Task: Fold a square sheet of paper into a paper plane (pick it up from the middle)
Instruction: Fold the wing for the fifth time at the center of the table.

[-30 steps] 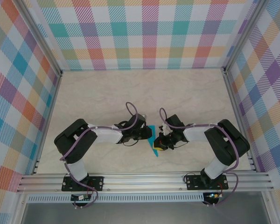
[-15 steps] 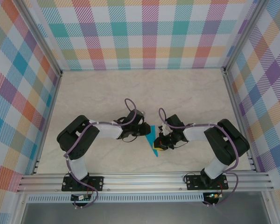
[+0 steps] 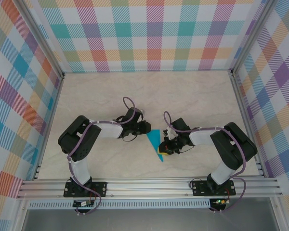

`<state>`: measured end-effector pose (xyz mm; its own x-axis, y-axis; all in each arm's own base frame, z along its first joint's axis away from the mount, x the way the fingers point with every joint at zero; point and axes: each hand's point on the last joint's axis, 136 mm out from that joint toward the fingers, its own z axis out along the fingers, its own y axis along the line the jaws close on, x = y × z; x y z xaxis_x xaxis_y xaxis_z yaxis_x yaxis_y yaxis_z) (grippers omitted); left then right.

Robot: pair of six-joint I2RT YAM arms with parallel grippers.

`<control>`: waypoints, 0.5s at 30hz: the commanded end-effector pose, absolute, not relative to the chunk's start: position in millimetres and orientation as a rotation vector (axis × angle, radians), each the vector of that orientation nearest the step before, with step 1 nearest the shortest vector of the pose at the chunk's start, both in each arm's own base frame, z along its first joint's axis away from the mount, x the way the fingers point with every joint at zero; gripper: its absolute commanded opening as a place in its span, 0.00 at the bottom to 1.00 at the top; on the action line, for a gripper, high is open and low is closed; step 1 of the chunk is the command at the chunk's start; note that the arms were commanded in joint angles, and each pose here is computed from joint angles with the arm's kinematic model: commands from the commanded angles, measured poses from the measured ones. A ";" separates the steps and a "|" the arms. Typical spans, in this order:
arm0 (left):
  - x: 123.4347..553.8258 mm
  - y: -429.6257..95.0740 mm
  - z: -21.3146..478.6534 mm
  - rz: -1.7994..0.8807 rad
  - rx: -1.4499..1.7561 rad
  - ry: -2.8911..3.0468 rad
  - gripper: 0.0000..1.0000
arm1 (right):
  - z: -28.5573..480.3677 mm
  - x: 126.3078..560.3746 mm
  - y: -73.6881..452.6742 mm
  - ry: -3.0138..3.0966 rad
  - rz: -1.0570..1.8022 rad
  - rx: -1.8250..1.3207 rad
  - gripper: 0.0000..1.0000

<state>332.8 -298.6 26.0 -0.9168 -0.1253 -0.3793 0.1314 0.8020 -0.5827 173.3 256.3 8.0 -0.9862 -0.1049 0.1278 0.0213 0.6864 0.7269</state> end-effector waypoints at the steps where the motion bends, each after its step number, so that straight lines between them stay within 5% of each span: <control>1: 353.7 -276.2 25.4 -0.794 -0.029 2.557 0.23 | -44.3 130.7 217.4 -2.720 -0.817 -0.012 0.00; 15: 322.2 -268.7 119.6 -0.909 -0.081 2.433 0.27 | -7.7 155.6 246.3 -2.742 -1.012 0.030 0.03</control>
<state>340.4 -277.1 125.4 -0.8385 -0.2190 -0.4989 0.1739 0.7602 -0.6260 176.2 259.7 13.7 -0.9866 -0.1071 0.1231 0.0174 0.6810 0.7321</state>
